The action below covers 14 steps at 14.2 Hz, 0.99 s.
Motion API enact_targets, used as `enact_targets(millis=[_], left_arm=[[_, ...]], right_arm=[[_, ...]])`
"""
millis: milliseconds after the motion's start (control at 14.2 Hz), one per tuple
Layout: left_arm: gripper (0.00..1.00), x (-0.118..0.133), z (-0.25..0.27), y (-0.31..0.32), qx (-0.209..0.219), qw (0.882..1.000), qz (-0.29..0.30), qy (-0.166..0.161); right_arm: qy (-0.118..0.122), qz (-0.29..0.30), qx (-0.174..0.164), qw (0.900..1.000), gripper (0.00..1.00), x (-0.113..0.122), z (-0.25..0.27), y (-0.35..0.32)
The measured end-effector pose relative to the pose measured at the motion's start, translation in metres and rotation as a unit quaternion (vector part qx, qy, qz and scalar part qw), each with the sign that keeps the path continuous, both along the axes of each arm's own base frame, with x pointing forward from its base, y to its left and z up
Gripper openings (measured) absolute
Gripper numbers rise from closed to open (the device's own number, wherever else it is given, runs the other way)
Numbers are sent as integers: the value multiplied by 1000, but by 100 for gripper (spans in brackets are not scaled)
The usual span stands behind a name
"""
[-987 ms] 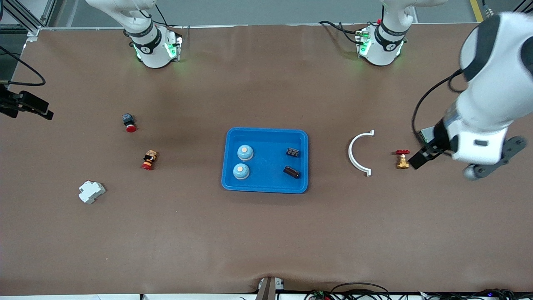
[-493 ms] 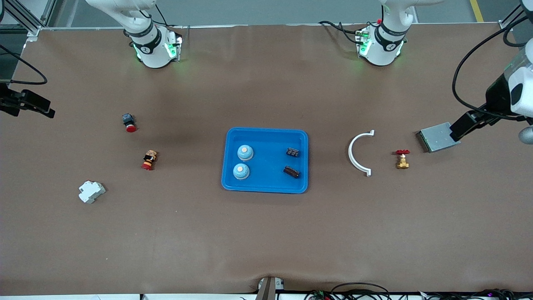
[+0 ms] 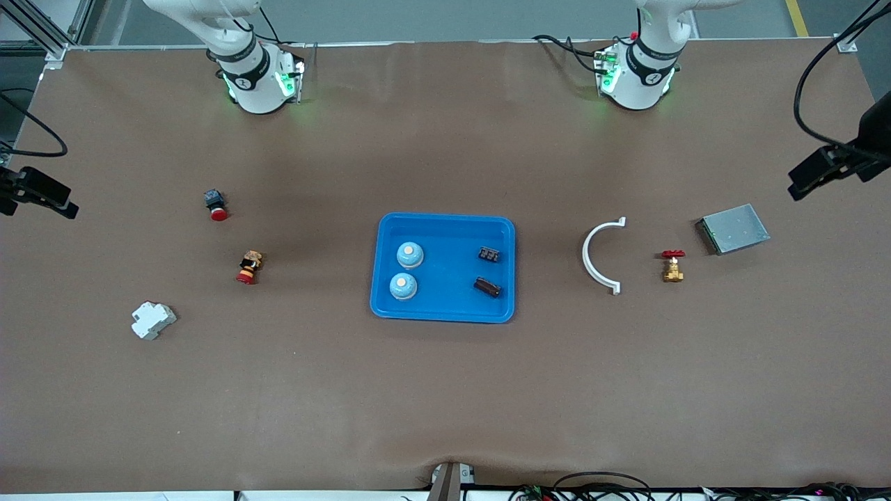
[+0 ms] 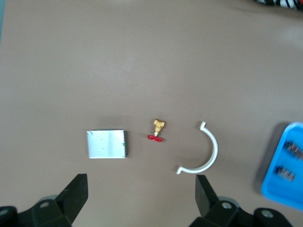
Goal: Place electrolytic capacitor and blue bell in tray
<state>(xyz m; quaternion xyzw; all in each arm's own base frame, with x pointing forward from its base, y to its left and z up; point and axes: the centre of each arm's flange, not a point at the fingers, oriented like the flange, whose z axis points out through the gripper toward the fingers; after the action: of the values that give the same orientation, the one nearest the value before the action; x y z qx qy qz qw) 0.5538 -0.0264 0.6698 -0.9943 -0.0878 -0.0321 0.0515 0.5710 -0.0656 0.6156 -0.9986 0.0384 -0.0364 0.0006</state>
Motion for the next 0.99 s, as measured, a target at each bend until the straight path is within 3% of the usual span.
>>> enact_targets(millis=[423, 634, 775, 987], left_arm=[[100, -29, -11, 33, -26, 998, -55, 26], [100, -40, -12, 43, -27, 997, -63, 19], [100, -45, -14, 40, -26, 997, -67, 12], [100, -44, -16, 36, -25, 997, -72, 5]], right_arm=[[-12, -3, 2, 1000, 100, -5, 1, -1], [-26, -5, 2, 1000, 100, -11, 16, -2], [-16, -5, 3, 1000, 100, -14, 16, -2], [24, -4, 8, 1000, 100, -23, 14, 0]])
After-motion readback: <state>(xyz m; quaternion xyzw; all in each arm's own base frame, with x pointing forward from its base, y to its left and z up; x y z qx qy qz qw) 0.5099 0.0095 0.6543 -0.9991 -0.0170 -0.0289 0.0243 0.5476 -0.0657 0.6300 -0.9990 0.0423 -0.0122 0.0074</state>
